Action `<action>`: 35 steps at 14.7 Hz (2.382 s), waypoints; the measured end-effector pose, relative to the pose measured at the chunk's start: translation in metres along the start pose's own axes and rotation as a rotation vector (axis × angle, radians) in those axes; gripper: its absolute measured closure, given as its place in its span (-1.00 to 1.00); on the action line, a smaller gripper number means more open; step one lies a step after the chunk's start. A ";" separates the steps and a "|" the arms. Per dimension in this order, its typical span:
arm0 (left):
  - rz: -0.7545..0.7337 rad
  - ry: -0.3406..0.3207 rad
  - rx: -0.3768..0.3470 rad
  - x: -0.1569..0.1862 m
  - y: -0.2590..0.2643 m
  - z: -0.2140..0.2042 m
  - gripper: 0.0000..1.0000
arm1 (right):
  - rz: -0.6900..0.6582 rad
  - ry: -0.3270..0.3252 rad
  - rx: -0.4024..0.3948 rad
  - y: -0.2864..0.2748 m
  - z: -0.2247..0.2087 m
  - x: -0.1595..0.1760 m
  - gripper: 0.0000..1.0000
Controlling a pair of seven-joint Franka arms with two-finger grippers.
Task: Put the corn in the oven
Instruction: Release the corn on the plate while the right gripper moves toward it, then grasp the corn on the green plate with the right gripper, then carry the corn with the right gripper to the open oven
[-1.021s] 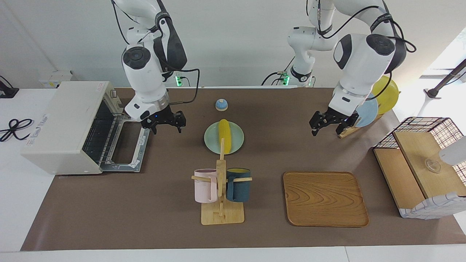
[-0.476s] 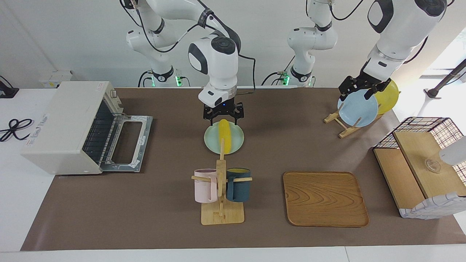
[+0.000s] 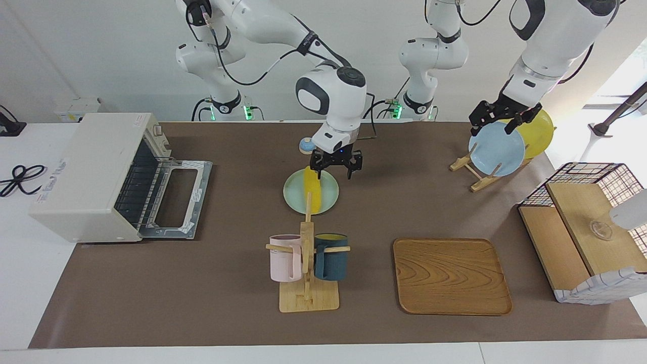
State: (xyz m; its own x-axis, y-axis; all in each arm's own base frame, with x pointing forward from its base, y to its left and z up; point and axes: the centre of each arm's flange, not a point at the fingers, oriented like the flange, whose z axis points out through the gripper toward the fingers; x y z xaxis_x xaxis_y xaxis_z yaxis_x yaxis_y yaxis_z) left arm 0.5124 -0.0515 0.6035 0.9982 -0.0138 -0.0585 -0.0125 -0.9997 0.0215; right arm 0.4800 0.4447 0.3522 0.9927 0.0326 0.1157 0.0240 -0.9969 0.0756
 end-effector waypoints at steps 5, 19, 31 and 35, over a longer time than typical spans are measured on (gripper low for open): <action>0.003 -0.006 0.001 0.000 0.002 -0.005 -1.00 | -0.008 -0.007 0.021 -0.007 0.025 -0.001 -0.53; 0.016 -0.027 0.004 -0.001 0.008 -0.009 -1.00 | -0.042 -0.025 -0.015 -0.001 0.050 -0.021 0.90; 0.011 -0.025 0.003 0.000 0.006 -0.010 -1.00 | -0.118 -0.083 -0.254 0.113 -0.064 0.054 0.95; 0.009 -0.025 0.003 0.000 0.005 -0.010 -1.00 | -0.127 -0.136 -0.281 0.204 -0.063 0.075 0.95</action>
State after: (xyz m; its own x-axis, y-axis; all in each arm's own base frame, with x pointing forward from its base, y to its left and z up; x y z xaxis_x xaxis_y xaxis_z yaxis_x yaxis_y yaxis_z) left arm 0.5127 -0.0558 0.6134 0.9962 -0.0234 -0.0837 -0.0219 -0.9996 0.0195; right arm 0.5517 0.2480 0.4387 0.9910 0.1266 -0.0440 0.1340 -0.9260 0.3529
